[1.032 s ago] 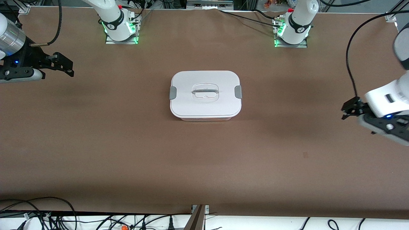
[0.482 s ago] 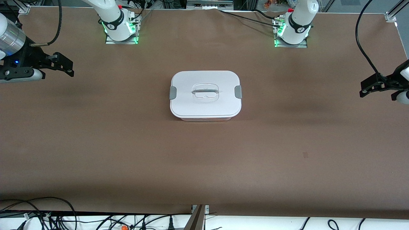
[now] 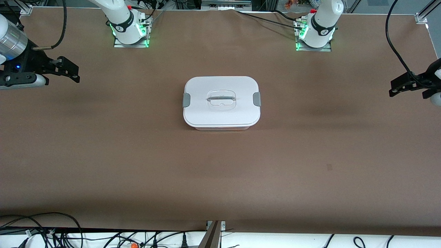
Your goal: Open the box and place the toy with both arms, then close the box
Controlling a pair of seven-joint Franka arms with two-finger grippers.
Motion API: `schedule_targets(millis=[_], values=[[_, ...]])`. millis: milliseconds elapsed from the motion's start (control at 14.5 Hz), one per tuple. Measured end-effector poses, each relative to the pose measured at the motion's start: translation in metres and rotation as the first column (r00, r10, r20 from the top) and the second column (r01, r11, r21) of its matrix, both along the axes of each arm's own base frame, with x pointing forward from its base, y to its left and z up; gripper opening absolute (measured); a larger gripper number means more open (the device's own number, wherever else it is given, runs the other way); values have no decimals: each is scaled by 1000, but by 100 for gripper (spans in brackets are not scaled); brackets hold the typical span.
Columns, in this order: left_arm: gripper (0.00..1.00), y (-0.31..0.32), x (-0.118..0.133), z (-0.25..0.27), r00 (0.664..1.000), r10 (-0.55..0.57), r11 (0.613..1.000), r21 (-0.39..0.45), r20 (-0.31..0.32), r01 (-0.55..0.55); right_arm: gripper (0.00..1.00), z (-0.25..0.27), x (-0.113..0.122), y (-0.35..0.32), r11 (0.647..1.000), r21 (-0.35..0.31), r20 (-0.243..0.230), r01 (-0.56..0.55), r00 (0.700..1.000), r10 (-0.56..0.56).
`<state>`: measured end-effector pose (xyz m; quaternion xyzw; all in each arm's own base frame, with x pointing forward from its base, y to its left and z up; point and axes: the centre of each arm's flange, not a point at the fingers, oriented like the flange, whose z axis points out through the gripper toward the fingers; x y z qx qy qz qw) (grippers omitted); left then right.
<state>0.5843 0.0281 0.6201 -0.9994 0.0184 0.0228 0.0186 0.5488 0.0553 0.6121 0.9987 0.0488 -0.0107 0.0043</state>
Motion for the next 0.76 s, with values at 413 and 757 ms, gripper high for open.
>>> schedule_targets(millis=[413,757], values=[[100,8,-3,-7,996,78,996,-46,-37,-80,100,0,0,0,1000,0,0,0,1000,0],[100,8,0,-17,995,82,995,-46,-57,-84,100,0,0,0,1000,0,0,0,1000,0]])
